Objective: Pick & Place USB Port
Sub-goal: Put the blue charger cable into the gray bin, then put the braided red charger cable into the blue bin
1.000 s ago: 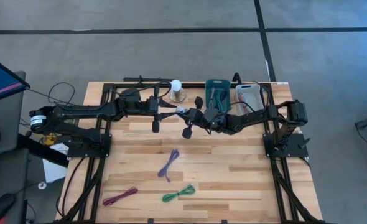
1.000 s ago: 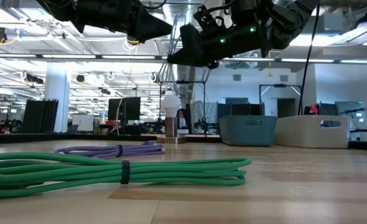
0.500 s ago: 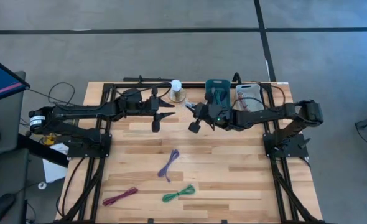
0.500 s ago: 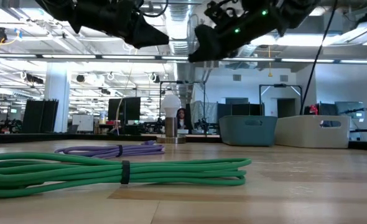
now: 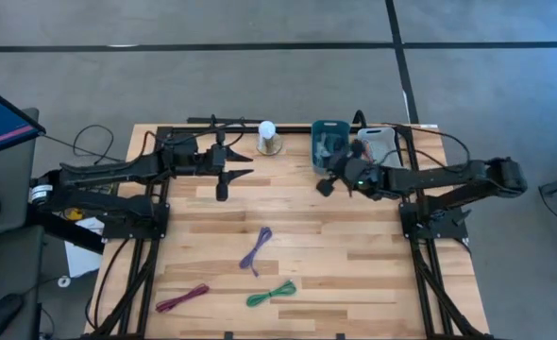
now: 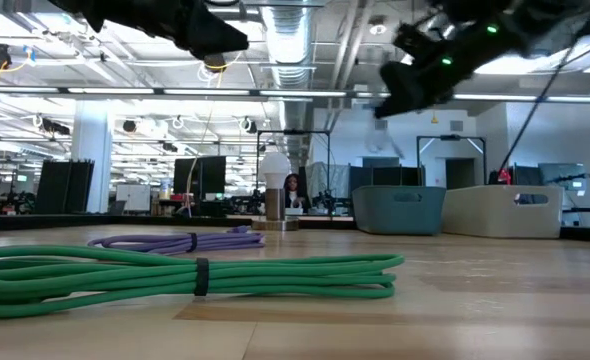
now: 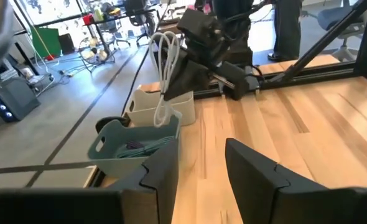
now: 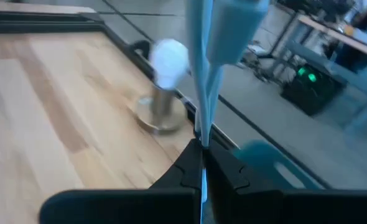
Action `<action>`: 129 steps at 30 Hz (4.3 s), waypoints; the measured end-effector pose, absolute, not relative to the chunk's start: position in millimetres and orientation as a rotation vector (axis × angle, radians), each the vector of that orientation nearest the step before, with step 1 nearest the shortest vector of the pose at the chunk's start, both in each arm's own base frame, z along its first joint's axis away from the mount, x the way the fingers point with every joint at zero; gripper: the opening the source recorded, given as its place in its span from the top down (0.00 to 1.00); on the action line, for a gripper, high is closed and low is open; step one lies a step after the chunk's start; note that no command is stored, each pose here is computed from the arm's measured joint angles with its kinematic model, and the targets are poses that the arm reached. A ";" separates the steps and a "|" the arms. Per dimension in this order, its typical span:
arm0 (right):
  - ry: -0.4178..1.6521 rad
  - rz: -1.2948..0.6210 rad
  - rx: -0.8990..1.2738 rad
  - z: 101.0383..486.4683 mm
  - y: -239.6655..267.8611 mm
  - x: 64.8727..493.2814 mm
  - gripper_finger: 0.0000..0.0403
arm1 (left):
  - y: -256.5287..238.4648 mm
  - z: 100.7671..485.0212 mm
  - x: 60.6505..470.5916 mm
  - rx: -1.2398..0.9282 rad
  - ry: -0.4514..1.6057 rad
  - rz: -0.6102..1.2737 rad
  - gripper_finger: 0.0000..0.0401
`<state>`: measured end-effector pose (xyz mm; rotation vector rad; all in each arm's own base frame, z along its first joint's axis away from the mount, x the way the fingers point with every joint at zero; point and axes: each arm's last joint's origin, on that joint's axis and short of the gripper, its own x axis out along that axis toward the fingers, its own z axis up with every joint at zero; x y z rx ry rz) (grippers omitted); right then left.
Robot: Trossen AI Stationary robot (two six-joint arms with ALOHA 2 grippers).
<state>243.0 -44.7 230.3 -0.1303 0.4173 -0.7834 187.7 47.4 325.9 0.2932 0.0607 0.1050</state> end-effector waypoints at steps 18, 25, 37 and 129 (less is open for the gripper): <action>0.530 -1.150 0.165 222.3 -68.9 133.8 1.00 | 44.0 317.0 175.6 0.234 0.185 0.089 0.67; 0.653 -1.235 0.252 210.2 -74.2 120.7 1.00 | 44.0 316.9 175.7 0.234 0.185 0.089 0.67; 0.768 -1.275 0.342 196.1 -80.9 120.5 1.00 | 44.1 316.9 175.7 0.234 0.185 0.089 0.67; 0.498 -0.188 0.230 241.3 -48.6 246.5 0.73 | -52.1 256.7 158.4 -0.554 0.997 -0.293 0.68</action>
